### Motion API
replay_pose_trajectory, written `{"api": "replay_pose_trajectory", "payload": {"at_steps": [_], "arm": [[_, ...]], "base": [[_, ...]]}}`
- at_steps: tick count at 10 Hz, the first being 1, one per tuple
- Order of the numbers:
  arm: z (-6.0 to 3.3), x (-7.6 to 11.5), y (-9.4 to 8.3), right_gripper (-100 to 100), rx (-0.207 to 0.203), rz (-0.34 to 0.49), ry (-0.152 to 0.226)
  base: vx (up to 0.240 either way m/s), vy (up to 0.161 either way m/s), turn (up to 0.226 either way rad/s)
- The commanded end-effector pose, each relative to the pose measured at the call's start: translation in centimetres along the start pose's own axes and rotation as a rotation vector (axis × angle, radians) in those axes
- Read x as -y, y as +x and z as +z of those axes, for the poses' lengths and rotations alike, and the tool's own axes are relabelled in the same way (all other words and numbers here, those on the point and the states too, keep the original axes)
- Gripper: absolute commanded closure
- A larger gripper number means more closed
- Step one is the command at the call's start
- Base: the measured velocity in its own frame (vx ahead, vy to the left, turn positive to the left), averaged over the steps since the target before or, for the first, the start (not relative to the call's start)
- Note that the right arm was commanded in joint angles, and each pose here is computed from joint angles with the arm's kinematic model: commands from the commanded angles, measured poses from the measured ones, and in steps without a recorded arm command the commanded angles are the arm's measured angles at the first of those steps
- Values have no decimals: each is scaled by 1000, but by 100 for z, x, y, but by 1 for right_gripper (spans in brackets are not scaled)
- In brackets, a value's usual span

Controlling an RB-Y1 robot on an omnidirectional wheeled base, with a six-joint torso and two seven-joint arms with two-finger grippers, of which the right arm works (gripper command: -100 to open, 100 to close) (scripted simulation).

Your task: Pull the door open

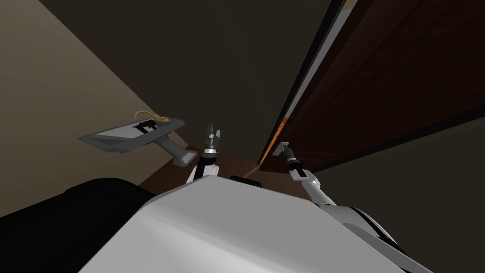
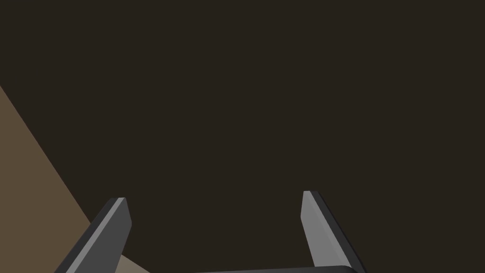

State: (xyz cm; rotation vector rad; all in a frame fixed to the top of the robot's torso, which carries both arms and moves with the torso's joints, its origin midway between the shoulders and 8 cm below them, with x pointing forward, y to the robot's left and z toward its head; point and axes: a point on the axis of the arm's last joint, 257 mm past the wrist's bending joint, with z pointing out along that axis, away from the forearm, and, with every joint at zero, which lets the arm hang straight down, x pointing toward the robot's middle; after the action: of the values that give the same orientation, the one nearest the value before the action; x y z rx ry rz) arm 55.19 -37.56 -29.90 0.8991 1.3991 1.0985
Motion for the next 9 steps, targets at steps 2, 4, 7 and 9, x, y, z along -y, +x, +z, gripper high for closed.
{"api": "replay_pose_trajectory", "payload": {"at_steps": [2,4,7,9], "arm": [[54,-24,115,100,-17,91,-4],[82,-39,165,100,-25,150,-6],[109,-54,216,100,-34,206,-7],[161,-85,316,100,-50,284,-8]], "base": [[-24,-25,-38],[-27,-23,-14],[-20,-21,-16],[-27,-30,-32]]}}
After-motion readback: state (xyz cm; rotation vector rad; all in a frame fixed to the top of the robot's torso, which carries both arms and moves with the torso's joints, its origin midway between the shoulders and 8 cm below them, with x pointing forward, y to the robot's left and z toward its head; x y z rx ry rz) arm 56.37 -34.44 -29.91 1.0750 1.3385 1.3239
